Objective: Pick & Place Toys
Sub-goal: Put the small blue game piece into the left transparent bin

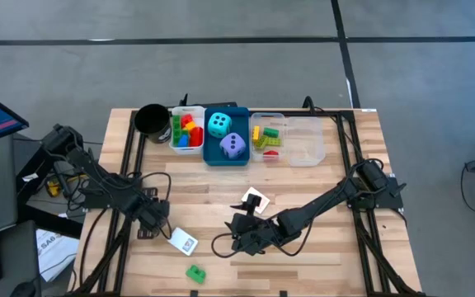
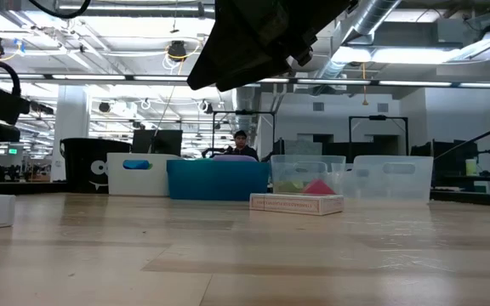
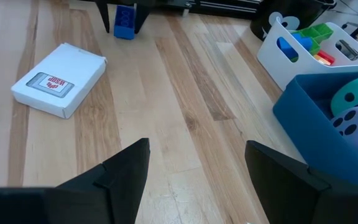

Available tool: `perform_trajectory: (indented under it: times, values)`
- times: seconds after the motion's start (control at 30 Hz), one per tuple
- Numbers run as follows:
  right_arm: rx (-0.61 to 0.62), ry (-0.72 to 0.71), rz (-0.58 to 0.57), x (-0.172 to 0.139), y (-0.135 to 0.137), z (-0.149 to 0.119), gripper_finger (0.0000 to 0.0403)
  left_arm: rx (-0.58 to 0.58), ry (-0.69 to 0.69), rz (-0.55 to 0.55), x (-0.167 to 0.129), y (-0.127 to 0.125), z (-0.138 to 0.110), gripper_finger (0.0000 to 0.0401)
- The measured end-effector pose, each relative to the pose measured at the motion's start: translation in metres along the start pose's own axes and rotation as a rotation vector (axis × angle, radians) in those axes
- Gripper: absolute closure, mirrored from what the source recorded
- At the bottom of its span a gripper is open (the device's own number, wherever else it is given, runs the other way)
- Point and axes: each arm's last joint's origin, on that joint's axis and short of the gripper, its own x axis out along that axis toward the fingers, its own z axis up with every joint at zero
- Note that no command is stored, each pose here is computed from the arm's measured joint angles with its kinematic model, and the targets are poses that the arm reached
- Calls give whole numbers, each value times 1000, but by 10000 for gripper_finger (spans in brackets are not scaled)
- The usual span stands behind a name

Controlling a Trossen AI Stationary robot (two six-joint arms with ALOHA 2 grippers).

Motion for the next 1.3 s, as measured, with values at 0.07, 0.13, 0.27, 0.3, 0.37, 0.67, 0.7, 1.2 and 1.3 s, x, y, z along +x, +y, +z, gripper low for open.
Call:
perform_trajectory:
  times: [0.07, 0.13, 0.27, 0.3, 0.37, 0.67, 0.7, 1.2, 1.3]
  values:
    - [0, 0, 0, 0, 0, 0, 143, -7, -10, -16, -2, 1, -1, 197]
    - [0, 0, 0, 0, 0, 0, 143, -25, -21, -35, -5, 1, -1, 233]
    - [1, -1, 0, 0, 0, 0, 143, -55, -36, -47, -8, 1, -2, 275]
    - [1, -1, 0, 0, 0, 0, 143, -64, -37, -46, -8, 1, -2, 275]
    - [1, -1, 0, 0, 0, 0, 143, -68, -50, -52, -8, 1, -1, 275]
    - [0, -2, -5, 0, 0, 0, 143, -190, -276, -92, -11, 2, 24, 275]
    - [0, -2, -5, 0, 0, 0, 143, -199, -324, -90, -12, 3, 29, 275]
    - [-26, -90, -272, -10, 0, -2, 143, -174, -1125, 62, -59, 45, 107, 275]
    - [-65, -116, -353, -16, 2, -4, 143, -212, -1219, 83, -68, 57, 114, 275]
